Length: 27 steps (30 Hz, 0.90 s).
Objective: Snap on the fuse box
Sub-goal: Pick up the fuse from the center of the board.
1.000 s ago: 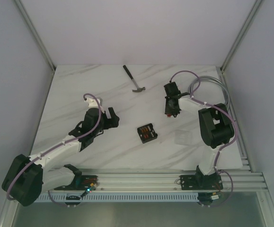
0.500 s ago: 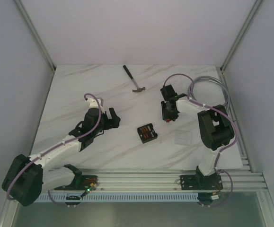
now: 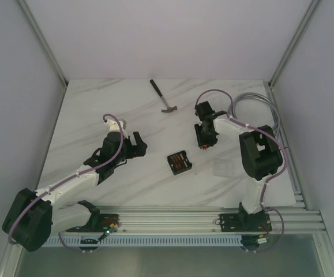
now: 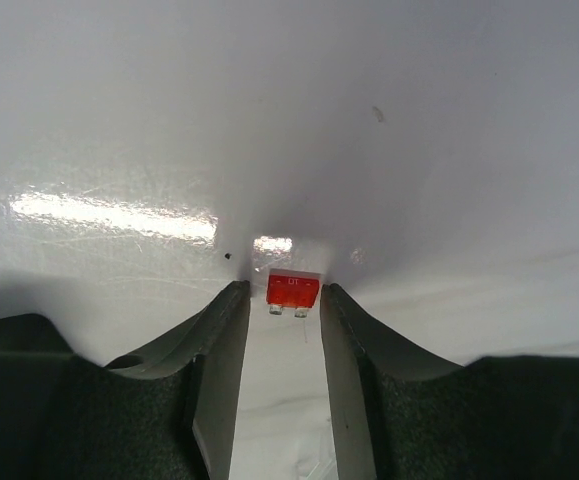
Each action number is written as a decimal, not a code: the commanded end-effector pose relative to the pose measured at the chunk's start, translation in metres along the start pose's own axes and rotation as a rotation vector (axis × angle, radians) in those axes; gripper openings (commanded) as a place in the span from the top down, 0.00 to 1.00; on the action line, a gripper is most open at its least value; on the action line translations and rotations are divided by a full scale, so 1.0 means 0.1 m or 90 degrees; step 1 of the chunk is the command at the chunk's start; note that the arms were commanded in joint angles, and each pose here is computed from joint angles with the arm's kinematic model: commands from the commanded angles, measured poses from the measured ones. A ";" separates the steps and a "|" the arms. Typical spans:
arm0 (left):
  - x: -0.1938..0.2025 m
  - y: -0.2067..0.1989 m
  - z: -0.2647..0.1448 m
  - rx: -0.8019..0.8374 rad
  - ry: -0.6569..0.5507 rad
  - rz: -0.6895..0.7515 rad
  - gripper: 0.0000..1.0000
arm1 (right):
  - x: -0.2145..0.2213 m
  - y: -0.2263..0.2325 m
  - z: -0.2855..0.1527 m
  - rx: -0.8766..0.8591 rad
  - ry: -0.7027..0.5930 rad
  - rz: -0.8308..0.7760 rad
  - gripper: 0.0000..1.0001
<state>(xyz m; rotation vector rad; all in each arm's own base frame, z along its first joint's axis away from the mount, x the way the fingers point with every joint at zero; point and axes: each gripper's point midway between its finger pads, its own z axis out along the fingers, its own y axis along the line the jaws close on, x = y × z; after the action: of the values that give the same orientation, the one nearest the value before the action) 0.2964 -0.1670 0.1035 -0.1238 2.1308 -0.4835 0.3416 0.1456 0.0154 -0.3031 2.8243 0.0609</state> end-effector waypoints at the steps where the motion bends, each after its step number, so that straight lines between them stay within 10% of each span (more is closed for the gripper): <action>1: -0.12 -0.10 -0.01 0.024 -0.018 0.004 0.00 | 0.22 -0.04 0.22 -0.002 0.068 -0.010 0.60; 15: -0.08 -0.24 0.02 0.061 0.000 -0.004 0.00 | 0.16 -0.09 0.29 0.042 0.056 0.014 0.78; 27: -0.10 -0.89 -0.08 0.189 -0.038 -0.033 0.08 | -0.26 0.34 -0.54 -0.076 -0.162 0.112 0.81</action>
<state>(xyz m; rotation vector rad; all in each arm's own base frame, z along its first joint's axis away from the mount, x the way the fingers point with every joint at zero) 0.2832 -0.2157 0.1160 -0.0304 2.0996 -0.6831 0.3337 0.1568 0.0298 -0.1769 2.7527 0.1251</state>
